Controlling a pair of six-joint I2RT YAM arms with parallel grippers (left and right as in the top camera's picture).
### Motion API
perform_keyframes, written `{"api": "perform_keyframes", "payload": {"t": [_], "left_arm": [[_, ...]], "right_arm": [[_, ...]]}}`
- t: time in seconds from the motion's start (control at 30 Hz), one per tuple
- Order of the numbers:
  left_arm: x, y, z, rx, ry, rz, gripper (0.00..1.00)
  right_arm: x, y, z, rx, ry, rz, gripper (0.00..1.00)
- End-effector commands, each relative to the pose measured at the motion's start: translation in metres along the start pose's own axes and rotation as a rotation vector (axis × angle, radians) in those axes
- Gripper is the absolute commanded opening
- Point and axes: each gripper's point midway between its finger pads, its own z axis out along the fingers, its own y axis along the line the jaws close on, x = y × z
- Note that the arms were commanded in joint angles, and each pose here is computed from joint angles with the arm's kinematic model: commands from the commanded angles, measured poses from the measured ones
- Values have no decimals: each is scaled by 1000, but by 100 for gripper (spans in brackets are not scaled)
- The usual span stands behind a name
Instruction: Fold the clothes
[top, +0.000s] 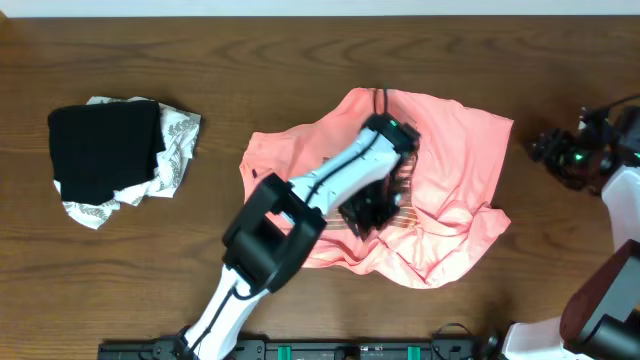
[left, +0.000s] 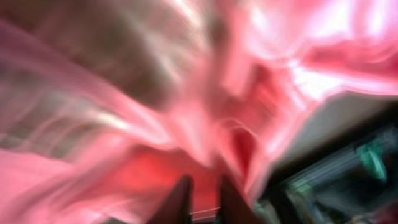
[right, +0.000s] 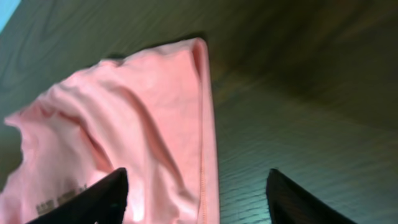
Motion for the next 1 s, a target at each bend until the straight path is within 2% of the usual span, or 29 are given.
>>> {"api": "perform_keyframes", "payload": {"t": [0.0, 0.07, 0.2, 0.3, 0.5, 0.6, 0.73, 0.87, 0.97], "left_arm": [[-20, 50, -25, -88, -133, -153, 7], [-34, 70, -37, -71, -220, -226, 6], [-61, 113, -69, -46, -416, -317, 6], [-82, 143, -89, -46, -549, -347, 6], [-114, 188, -128, -54, -788, -376, 6], [-121, 195, -134, -57, -826, -375, 6], [-127, 195, -119, -50, -799, -369, 6], [-134, 176, -104, 41, -769, -304, 6], [-134, 169, -99, 49, -756, -277, 6]], "right_arm": [[0, 26, -1, -39, -3, -72, 55], [1, 32, 2, -34, -4, -92, 53], [3, 44, 6, -50, -4, -114, 38], [5, 52, 9, -62, -2, -136, 23], [14, 67, 25, -44, 11, -156, 13], [18, 73, 43, -44, 25, -151, 9], [23, 71, 72, -42, 44, -103, 1], [21, 61, 91, -25, 42, -85, 1], [14, 52, 99, 10, 7, -90, 1]]}}
